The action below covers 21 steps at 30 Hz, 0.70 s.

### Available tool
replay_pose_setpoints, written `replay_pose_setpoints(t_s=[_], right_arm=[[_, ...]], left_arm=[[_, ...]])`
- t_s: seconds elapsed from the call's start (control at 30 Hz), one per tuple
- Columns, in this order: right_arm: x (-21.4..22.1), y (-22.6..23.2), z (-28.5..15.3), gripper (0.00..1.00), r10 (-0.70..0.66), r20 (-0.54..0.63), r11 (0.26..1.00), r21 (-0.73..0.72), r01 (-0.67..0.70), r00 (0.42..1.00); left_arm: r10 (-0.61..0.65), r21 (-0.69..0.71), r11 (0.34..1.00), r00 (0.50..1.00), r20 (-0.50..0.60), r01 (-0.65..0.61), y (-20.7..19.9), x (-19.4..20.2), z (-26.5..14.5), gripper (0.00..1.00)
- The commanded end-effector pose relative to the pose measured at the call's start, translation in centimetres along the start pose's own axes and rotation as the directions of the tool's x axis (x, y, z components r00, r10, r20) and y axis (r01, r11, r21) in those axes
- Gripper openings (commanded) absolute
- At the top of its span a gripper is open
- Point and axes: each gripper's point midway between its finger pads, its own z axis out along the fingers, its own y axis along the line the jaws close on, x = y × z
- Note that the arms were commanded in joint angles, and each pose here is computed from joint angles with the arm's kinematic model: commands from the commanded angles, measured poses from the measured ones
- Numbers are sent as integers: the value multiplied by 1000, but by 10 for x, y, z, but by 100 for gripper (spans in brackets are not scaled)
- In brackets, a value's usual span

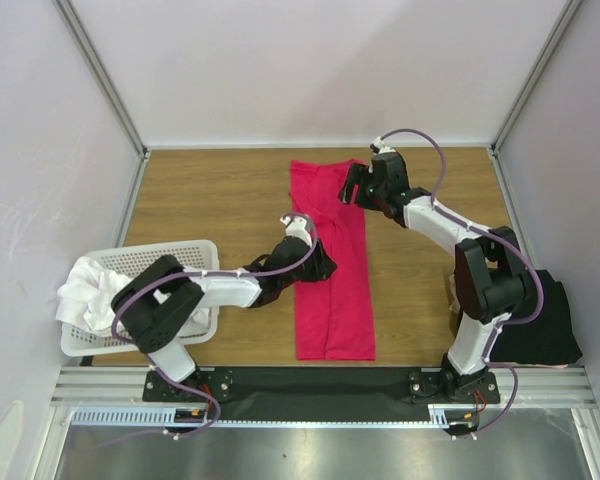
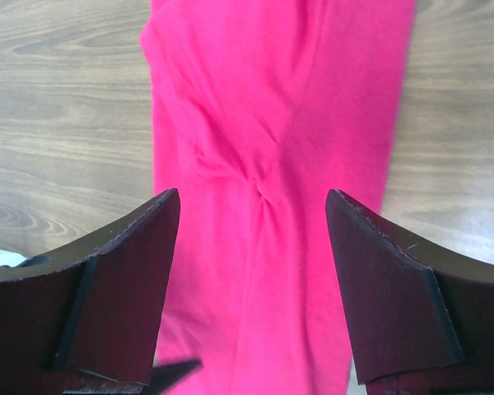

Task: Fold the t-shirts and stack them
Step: Fold the tshirt

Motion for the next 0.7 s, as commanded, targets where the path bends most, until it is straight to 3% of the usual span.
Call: replay_pose_setpoints(t_s=[0.0,0.27,0.67], right_arm=[[-24,2,-21,77,-9,80,1000,-4,10,997],[-29,-13,-62,77,13,144,1000,2,-13,990],[-10,-32,-87,76,46,172,998,39,-53,984]], left_arm=[[10,36,999,995,96,-14,-6,-38,14,46],[-9,107,994,997,76,1,1,-54,45,45],[12,70,997,998,64,-17,11,-56,76,44]])
